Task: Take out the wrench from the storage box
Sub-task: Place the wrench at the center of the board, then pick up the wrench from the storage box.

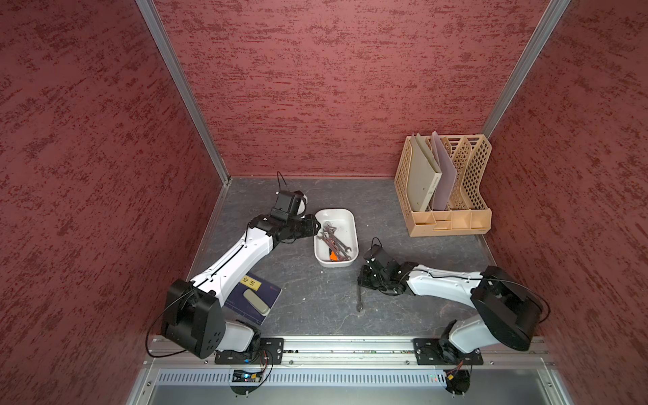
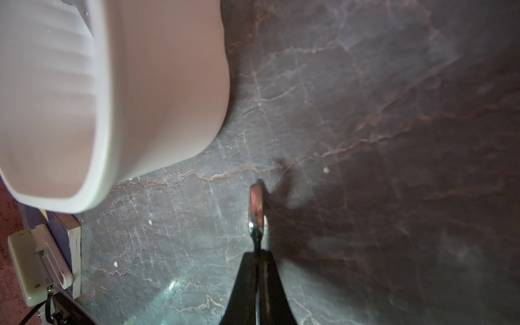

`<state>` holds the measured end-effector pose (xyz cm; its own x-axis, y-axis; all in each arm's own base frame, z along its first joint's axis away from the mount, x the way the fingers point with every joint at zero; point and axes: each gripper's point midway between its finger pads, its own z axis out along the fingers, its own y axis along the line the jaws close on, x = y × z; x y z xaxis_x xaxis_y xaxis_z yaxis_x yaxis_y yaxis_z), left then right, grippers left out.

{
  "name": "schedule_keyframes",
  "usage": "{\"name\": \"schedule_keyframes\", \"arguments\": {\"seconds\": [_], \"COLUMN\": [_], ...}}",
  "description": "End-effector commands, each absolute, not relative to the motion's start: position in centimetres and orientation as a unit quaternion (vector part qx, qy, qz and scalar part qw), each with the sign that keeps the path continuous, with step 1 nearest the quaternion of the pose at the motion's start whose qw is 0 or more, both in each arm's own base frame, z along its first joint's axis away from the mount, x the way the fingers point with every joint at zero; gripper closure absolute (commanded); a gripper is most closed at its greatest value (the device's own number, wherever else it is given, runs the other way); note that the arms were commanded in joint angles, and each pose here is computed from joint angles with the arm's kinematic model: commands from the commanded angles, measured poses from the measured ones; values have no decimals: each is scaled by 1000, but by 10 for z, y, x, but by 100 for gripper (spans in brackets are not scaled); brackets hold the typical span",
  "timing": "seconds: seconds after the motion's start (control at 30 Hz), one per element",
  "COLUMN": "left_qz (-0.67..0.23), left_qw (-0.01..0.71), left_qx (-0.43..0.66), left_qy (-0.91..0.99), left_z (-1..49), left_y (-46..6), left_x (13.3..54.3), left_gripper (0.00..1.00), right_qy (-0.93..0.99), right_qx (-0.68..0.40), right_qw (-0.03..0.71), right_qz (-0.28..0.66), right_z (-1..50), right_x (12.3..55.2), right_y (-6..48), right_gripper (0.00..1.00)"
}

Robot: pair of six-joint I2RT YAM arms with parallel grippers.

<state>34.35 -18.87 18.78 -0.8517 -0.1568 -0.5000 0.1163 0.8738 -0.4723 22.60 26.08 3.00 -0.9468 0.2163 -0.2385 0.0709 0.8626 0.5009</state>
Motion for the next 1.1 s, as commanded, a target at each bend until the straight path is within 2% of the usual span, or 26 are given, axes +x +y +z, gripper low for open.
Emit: {"name": "schedule_keyframes", "arguments": {"seconds": [0.0, 0.37, 0.67, 0.83, 0.93, 1.07], "left_qz": [-252, -259, -260, -259, -258, -257], "left_qw": [276, 276, 277, 278, 277, 275], "left_qx": [1, 0, -1, -1, 0, -4], "left_qy": [927, 925, 925, 925, 926, 927], "left_z": [187, 189, 188, 191, 193, 193], "left_y": [-192, -194, -193, -193, -194, -194], "left_x": [345, 343, 342, 343, 343, 345], "left_gripper": [56, 56, 56, 56, 56, 56], "right_qy": [957, 968, 970, 971, 973, 973], "right_qx": [82, 81, 73, 48, 5, -84], "right_qw": [134, 119, 120, 147, 168, 175], "right_qz": [245, 206, 200, 182, 159, 123], "right_z": [23, 16, 23, 50, 75, 105], "right_x": [219, 207, 207, 216, 224, 237], "right_y": [260, 245, 244, 241, 240, 246], "right_gripper": [100, 79, 77, 76, 74, 76]}}
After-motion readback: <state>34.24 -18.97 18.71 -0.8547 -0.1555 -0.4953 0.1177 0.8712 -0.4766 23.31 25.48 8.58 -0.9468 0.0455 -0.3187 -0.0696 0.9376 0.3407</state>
